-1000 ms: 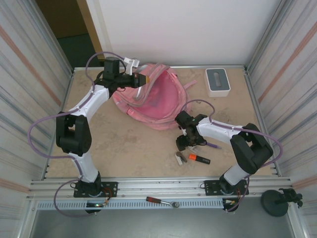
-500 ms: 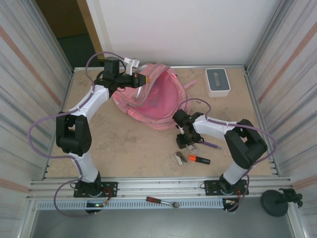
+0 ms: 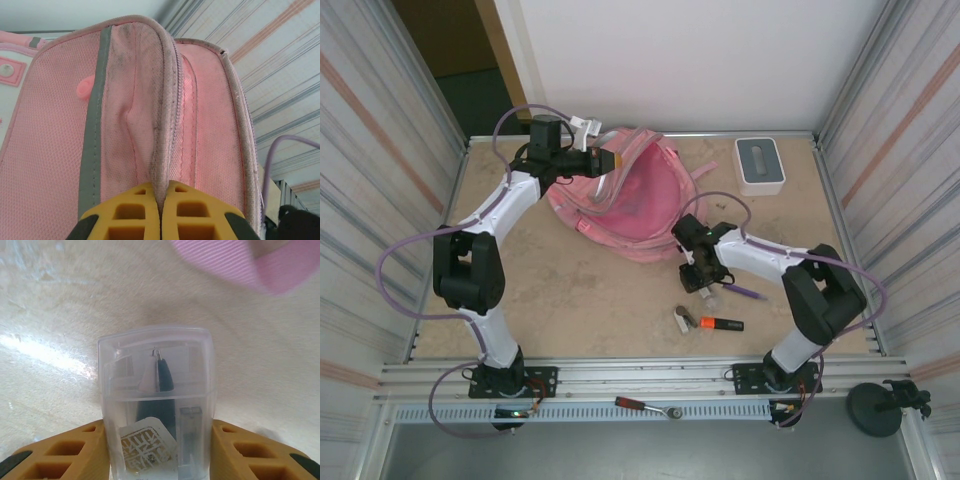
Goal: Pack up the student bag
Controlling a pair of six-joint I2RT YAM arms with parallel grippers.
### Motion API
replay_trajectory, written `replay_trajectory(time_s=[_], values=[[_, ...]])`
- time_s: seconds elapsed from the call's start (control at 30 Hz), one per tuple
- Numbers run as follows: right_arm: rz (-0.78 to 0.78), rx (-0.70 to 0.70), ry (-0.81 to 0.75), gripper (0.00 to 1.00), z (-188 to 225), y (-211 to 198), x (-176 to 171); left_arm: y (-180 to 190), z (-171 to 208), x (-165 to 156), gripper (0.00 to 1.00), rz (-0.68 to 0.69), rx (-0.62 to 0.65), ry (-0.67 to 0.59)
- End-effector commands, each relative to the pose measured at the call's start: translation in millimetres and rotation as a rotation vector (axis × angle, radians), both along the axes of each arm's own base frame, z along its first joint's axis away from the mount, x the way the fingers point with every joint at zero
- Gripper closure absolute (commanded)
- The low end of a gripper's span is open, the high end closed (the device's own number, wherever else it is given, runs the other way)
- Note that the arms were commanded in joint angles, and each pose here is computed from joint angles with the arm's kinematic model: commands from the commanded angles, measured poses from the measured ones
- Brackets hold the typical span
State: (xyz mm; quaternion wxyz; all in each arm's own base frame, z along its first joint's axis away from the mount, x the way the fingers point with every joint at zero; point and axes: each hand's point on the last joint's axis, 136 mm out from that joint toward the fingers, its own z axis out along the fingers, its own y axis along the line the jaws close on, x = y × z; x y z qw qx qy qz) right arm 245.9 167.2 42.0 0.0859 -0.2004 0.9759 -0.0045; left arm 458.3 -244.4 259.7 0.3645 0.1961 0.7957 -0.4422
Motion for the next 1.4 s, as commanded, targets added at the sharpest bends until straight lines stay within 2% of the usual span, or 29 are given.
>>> replay_trajectory(time_s=[0.0,0.13,0.23,0.37,0.5,0.67,0.83,0.9,0.97,1.13,1.37], values=[[-0.087,0.053,-0.051,0.61,27.7,-13.6,0.4,8.9,9.7,6.1,1.0,0.01,-0.011,-0.049],[-0.168,0.212,-0.114,0.64,64.4,-15.3,4.9,8.6,11.9,5.3,1.0,0.008,-0.015,-0.051],[-0.189,0.412,-0.186,0.66,103.7,6.1,18.4,8.4,18.4,4.1,1.0,0.006,-0.023,-0.064],[-0.229,0.667,-0.238,0.67,145.3,50.3,53.5,7.8,34.9,5.3,1.0,0.014,-0.05,-0.083],[-0.27,0.865,-0.243,0.65,168.7,94.2,99.6,3.4,54.3,5.3,1.0,0.0,-0.109,-0.09],[-0.404,0.968,-0.199,0.66,161.8,127.8,169.1,2.0,64.8,5.6,1.0,-0.005,-0.127,-0.103],[-0.618,1.043,-0.15,0.61,125.4,139.5,237.6,1.2,62.4,3.3,1.0,-0.014,-0.12,-0.105],[-0.653,1.021,-0.159,0.53,113.3,144.0,260.8,1.5,61.6,3.1,1.0,-0.012,-0.119,-0.103],[-0.642,0.981,-0.136,0.41,101.5,152.4,274.8,1.4,62.0,2.5,1.0,-0.013,-0.12,-0.103],[-0.566,0.945,-0.138,0.3,101.0,151.8,261.4,1.7,61.7,1.1,1.0,-0.013,-0.118,-0.107],[-0.41,1.004,-0.141,0.32,131.3,138.6,193.9,2.8,48.9,-1.2,1.0,-0.008,-0.109,-0.084]])
